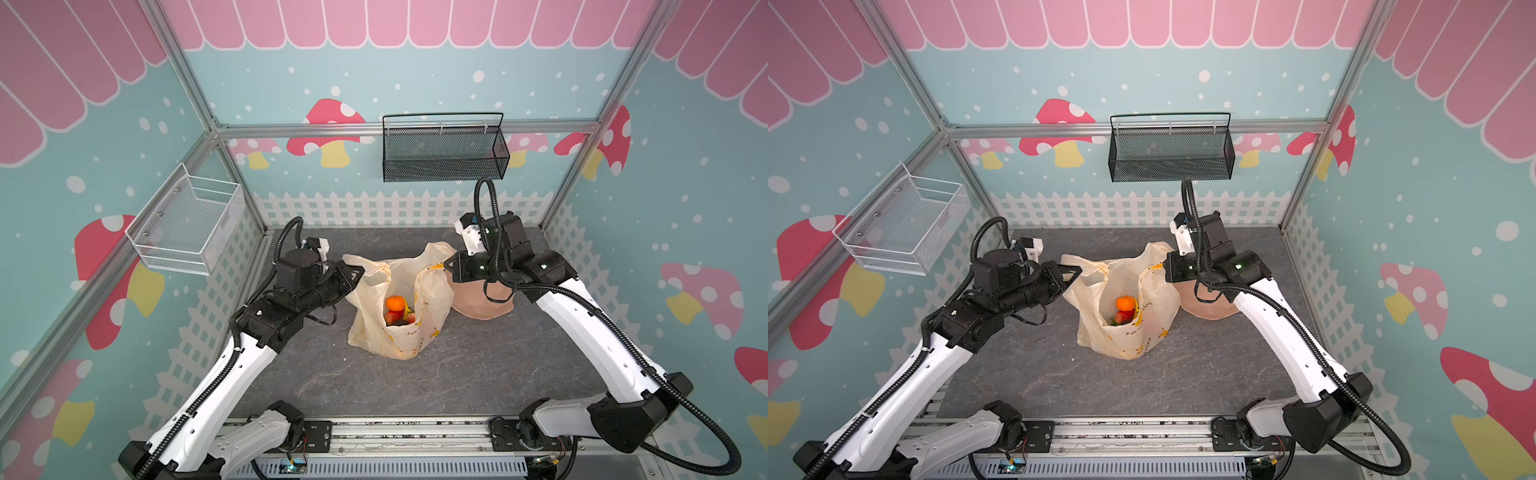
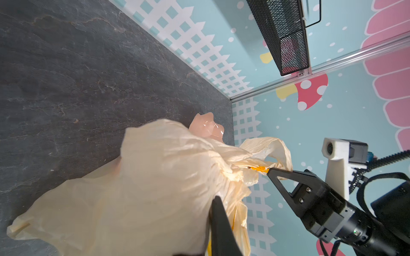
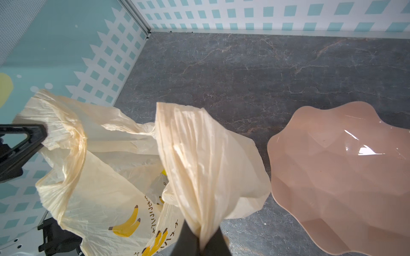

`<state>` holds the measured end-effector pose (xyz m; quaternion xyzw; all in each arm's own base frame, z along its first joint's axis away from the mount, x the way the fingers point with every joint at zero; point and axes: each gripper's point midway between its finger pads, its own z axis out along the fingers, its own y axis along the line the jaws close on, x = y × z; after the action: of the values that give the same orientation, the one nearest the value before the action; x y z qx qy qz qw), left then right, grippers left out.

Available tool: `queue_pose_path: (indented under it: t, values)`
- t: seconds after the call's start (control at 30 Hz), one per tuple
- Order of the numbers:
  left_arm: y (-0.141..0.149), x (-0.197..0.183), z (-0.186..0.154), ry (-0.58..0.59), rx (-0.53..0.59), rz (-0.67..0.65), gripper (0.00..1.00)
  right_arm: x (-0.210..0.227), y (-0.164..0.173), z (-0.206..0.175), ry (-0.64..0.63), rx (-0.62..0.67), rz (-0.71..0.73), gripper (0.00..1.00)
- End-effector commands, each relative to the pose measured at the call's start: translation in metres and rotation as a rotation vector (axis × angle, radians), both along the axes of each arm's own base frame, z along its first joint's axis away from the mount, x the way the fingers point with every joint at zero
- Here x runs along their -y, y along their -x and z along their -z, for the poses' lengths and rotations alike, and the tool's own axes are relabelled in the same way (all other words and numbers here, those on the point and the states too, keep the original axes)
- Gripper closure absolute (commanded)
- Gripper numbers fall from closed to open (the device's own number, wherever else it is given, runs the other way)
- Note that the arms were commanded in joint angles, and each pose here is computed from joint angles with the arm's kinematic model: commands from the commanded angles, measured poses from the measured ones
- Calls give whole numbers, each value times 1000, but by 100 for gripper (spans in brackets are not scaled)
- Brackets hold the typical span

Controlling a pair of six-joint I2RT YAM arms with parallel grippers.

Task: Place the fruits into the plastic bag
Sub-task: Place the plastic bag at the center of the table.

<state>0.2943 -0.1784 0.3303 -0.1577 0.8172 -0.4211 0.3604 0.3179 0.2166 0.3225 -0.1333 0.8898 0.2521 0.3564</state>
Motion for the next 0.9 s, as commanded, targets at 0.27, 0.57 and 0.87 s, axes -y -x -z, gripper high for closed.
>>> queue_pose_path:
  t: [0.27,0.57,0.87]
  values:
    - [15,-9,-49,118,128,-19,35,-3,6,-51,-92,105,-45,49]
    - [39,-34,-84,108,202,-83,23,7,15,-83,-97,180,-40,7]
    - [47,-45,-82,67,195,-112,20,21,15,-83,-38,189,-2,2]
